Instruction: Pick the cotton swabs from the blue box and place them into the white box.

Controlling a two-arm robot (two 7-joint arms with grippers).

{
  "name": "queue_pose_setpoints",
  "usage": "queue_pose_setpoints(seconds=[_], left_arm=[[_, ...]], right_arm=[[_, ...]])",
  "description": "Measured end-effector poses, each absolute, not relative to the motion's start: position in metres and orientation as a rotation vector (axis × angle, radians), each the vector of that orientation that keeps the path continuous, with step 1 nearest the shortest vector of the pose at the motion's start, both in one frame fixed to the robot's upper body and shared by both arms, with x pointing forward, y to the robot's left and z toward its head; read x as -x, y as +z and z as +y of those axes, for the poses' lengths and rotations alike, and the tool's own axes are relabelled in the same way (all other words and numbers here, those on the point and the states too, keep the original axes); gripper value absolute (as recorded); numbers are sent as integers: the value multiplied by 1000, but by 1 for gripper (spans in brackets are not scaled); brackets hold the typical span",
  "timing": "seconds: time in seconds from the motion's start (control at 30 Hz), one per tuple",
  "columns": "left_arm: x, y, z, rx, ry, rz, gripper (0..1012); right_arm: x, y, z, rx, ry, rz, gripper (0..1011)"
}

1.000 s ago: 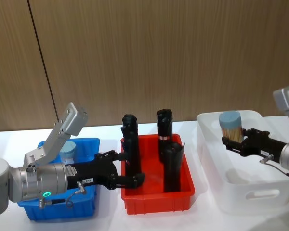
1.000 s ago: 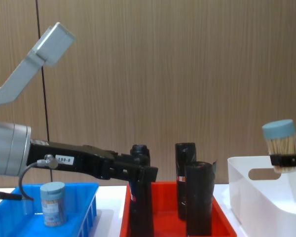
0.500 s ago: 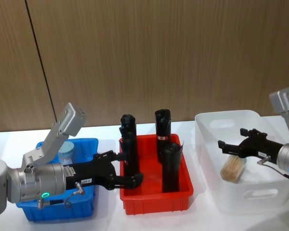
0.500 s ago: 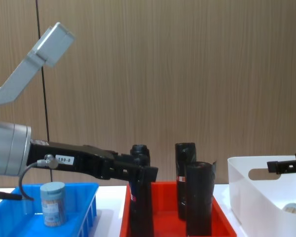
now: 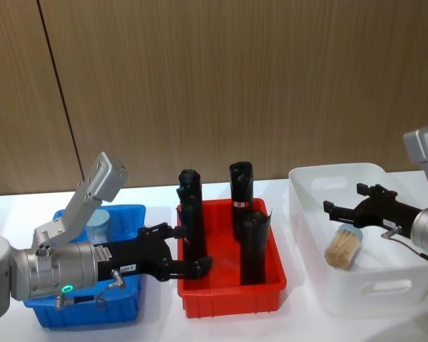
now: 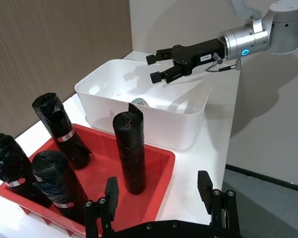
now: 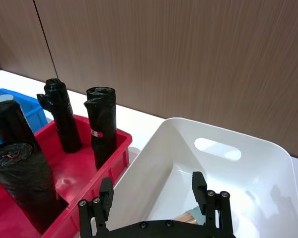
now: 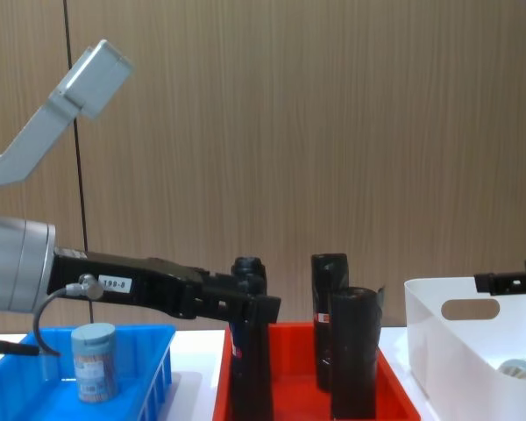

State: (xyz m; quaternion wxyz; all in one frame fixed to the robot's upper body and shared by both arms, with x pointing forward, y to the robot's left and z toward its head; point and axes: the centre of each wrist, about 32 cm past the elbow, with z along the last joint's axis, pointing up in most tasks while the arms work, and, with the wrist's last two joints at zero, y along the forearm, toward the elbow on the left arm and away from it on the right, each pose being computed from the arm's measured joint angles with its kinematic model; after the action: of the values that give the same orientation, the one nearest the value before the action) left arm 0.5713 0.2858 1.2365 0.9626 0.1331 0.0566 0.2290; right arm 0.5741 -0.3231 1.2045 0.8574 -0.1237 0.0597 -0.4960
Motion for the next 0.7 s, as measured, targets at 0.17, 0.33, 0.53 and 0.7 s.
queue_pose_setpoints(seconds=[0.17, 0.33, 0.53, 0.7], left_arm=[[-571, 1237, 286, -270, 464, 115, 1004], [-571, 1236, 286, -269, 464, 115, 1004], [-569, 1235, 283, -270, 483, 101, 1004], [-566, 1233, 278, -271, 517, 78, 1004]], right_arm=[[-574, 1205, -323, 255, -1045, 121, 1001], [-573, 1205, -323, 253, -1046, 119, 1002], [-569, 1203, -319, 247, -1051, 109, 1001], [-559, 1199, -310, 231, -1063, 86, 1001]])
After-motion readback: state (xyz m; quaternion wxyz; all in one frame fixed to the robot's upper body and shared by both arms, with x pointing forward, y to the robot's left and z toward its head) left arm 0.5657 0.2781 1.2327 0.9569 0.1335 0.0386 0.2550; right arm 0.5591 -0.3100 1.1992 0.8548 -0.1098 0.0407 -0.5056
